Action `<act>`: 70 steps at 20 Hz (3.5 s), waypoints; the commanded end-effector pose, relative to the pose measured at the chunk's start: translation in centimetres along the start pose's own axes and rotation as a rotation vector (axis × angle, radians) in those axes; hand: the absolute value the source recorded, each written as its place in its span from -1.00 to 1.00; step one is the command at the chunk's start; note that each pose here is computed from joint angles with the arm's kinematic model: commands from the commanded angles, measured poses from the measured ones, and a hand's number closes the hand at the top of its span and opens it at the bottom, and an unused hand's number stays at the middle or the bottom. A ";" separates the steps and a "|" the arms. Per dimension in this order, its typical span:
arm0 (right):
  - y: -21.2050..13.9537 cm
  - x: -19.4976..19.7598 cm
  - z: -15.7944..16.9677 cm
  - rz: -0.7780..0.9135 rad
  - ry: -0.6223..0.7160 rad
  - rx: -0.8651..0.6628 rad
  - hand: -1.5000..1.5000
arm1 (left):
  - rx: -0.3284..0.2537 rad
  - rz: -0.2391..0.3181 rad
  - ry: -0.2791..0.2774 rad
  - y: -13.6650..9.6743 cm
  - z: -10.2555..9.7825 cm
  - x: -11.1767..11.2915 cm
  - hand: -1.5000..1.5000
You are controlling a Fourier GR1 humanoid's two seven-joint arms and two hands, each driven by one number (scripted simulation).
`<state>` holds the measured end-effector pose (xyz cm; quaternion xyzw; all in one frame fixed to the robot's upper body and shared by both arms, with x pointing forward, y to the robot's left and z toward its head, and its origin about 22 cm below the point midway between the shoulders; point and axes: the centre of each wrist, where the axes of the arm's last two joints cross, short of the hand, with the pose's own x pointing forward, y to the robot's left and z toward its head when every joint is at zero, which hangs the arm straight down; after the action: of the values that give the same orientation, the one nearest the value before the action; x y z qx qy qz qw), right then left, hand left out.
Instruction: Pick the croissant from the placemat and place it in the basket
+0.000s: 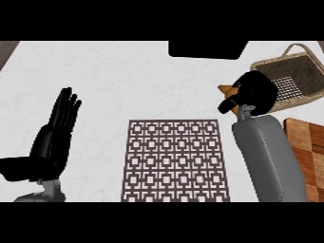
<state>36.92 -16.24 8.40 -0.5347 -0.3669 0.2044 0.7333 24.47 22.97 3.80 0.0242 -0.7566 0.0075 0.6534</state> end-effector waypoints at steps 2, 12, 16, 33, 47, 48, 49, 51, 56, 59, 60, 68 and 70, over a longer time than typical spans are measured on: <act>-5.5 5.1 -0.3 -0.263 0.170 -0.256 1.00 | -0.059 0.008 -0.025 -1.0 -0.6 0.6 0.00; -13.3 12.4 0.9 -0.392 0.173 -0.584 1.00 | -0.099 0.026 -0.004 -2.5 -1.9 0.3 0.00; -14.7 13.9 1.0 -0.406 0.255 -0.601 1.00 | -0.089 0.003 -0.004 -2.9 -1.4 0.2 0.00; -14.4 14.9 -0.9 -0.246 0.472 -0.660 1.00 | -0.021 -0.006 0.014 -1.3 -0.9 -0.5 0.00; -9.7 11.2 -4.2 -0.160 0.564 -0.582 1.00 | 0.015 -0.002 0.018 0.8 -0.8 0.2 0.00; -10.6 12.2 -3.6 -0.130 0.572 -0.575 1.00 | 0.012 0.000 0.027 0.3 0.1 -0.2 0.00; -9.9 11.0 -4.4 -0.150 0.562 -0.579 1.00 | 0.026 -0.007 0.040 -0.9 -1.3 0.0 0.00; -10.2 10.0 -5.7 -0.120 0.569 -0.566 1.00 | 0.029 -0.009 0.025 0.7 -1.1 -0.4 0.00; -8.3 8.8 -5.7 -0.200 0.553 -0.576 1.00 | 0.030 0.011 0.036 0.7 -1.6 0.2 0.00; -7.6 8.2 -6.0 -0.203 0.565 -0.569 1.00 | 0.000 0.008 0.043 -0.1 -0.8 0.0 0.00; -7.8 7.6 -6.4 -0.185 0.576 -0.577 1.00 | 0.014 -0.011 0.032 0.5 0.2 0.0 0.00; -7.6 5.4 -7.4 -0.265 0.654 -0.614 1.00 | 0.018 0.005 0.051 0.0 -1.0 0.6 0.00; -6.9 3.8 -8.1 -0.269 0.684 -0.580 1.00 | 0.030 0.000 0.040 -0.5 0.4 0.7 0.00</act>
<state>45.21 -20.19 15.49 -0.7230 -0.2675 -0.0845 0.6314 24.72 22.74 3.92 0.0303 -0.7425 0.0183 0.6689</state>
